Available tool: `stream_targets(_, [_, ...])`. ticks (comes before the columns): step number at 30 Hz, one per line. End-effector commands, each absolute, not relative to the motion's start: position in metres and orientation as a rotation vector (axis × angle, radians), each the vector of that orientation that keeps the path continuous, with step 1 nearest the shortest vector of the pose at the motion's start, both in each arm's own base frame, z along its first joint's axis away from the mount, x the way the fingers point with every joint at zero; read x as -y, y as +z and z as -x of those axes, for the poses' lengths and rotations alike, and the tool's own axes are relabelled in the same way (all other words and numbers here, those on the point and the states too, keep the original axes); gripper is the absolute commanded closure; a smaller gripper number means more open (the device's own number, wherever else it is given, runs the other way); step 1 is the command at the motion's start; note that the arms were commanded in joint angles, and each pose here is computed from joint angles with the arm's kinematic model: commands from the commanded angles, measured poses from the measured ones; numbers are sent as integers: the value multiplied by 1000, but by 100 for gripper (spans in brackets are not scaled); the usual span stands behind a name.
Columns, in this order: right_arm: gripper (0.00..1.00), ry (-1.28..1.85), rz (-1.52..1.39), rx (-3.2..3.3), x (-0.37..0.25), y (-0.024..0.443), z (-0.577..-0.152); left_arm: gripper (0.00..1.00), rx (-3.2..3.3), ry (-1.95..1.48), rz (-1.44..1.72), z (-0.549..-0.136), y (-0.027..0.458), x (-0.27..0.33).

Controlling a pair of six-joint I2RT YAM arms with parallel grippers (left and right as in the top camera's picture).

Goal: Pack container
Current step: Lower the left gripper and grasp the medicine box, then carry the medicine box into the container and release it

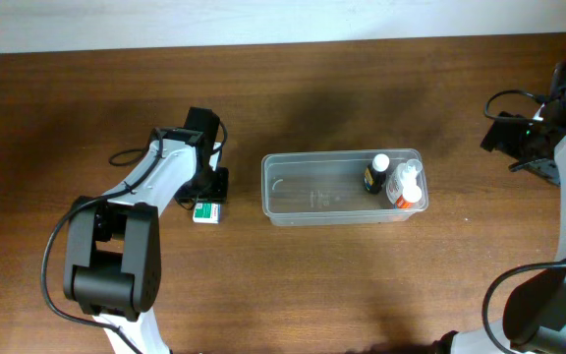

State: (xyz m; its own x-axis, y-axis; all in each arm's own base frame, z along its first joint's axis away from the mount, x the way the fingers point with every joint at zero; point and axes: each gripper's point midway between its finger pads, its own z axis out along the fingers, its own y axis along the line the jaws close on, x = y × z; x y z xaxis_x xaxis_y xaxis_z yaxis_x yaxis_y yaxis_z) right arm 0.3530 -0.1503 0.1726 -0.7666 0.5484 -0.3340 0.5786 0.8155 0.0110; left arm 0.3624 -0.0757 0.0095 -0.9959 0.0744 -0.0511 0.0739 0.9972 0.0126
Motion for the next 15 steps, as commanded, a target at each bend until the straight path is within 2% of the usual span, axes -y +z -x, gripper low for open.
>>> stream_targets(1, [2,-153,-876,-2672,154,172,-352,51,-3106,38,-105,-359,5,73])
stream_targets(4, [2,-153,-876,-2672,154,172,-352,51,-3093,35,-106,-366,14,74])
stream_targets(15, [2,-153,-876,-2672,154,172,-352,52,-2936,7,-262,-420,118,87])
